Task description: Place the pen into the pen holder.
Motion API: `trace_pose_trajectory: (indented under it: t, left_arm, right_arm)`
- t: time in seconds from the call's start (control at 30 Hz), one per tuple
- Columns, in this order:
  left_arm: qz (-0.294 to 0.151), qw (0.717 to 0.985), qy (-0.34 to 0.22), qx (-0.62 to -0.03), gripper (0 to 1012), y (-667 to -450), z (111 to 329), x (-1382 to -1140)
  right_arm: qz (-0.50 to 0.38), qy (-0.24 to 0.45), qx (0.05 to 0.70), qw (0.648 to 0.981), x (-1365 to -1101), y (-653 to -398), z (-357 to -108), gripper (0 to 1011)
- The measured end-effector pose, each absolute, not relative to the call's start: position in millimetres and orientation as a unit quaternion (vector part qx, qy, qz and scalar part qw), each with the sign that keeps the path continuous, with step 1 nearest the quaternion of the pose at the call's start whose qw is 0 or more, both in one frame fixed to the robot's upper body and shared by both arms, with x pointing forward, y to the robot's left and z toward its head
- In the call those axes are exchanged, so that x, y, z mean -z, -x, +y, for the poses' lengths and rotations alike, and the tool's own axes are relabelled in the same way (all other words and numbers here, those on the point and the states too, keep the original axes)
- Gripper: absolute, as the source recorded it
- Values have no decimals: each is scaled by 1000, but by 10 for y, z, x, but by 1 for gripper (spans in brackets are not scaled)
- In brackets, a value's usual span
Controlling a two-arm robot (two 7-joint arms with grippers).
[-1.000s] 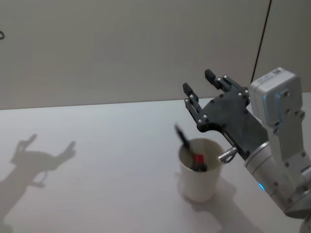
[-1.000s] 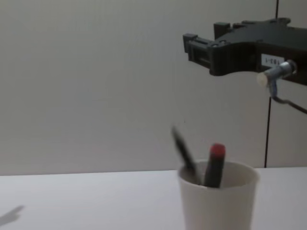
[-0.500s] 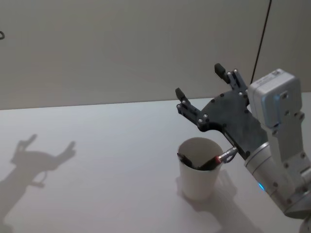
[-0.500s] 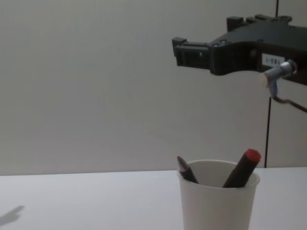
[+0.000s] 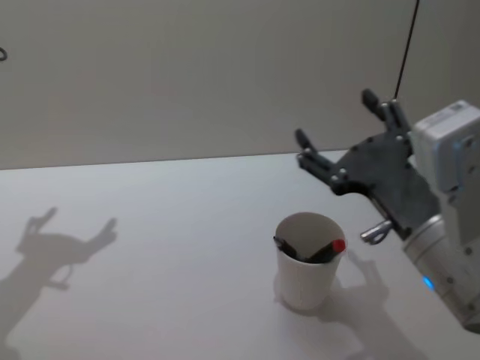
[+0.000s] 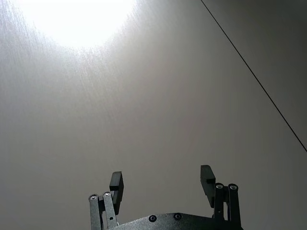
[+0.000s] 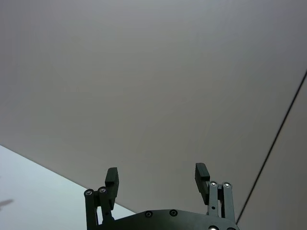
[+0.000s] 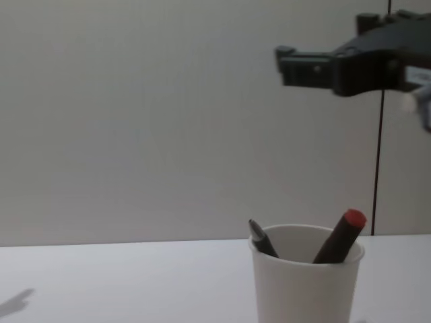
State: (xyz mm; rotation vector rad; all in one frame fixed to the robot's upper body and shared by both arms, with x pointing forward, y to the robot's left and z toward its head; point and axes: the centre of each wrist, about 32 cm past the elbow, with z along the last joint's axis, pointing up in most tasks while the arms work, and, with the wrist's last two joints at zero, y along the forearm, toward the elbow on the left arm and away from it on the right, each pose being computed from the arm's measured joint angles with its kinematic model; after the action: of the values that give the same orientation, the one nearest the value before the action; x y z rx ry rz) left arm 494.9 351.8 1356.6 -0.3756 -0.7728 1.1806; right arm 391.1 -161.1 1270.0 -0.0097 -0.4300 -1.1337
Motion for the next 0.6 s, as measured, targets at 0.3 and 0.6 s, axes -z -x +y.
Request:
trace_pose_trajectory:
  t: [0.3, 0.6]
  left_arm:
    - [-353, 745, 172, -539, 1001, -4949, 3518, -13566]
    - [-351, 746, 171, -539, 1001, -4951, 3509, -13557]
  right_arm:
    - [-209, 14, 576, 790, -12700, -3822, -1869, 1001]
    - [-211, 24, 624, 752, -12684, -3701, -2129, 1001]
